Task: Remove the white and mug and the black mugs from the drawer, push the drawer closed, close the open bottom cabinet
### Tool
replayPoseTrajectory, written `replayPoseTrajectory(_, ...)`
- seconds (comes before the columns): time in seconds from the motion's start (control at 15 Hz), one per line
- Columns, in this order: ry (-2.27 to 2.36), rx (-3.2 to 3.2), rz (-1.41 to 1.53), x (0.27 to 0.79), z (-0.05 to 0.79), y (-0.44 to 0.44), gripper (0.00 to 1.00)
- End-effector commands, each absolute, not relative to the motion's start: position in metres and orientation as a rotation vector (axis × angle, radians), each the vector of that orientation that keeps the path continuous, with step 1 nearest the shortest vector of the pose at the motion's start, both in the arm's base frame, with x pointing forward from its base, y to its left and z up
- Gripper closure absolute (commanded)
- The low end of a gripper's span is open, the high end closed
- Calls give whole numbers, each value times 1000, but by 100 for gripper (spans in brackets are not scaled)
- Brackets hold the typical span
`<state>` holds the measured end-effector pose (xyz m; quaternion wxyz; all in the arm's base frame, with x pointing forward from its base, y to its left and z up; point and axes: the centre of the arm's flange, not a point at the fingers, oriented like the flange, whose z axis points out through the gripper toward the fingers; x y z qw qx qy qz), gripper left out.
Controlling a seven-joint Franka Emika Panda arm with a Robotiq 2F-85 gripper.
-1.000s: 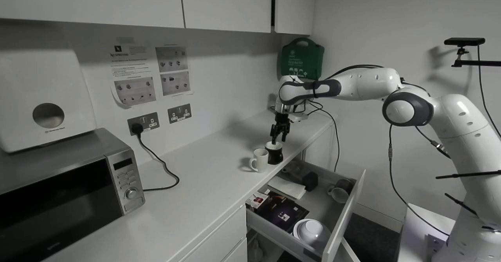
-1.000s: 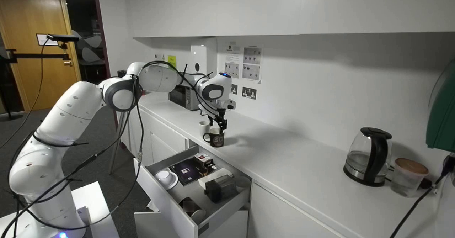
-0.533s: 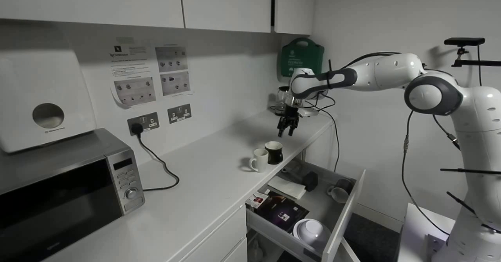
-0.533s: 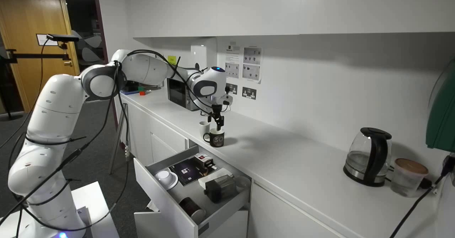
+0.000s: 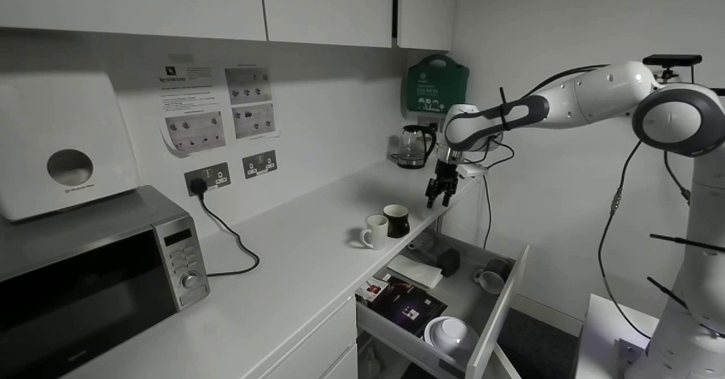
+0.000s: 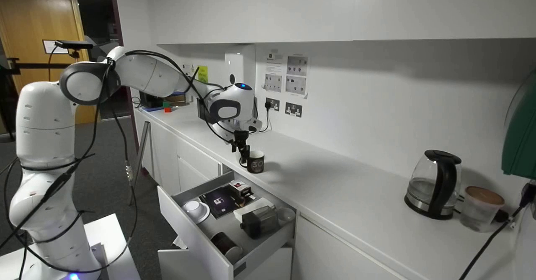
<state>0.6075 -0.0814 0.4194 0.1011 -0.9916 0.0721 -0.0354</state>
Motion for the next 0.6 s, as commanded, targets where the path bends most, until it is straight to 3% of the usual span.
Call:
replayPoseTrajectory(0.0,268,-2917,-109,521,403,-78,0)
replayPoseTrajectory(0.53,384,-2847,-13,418,346,-74,0)
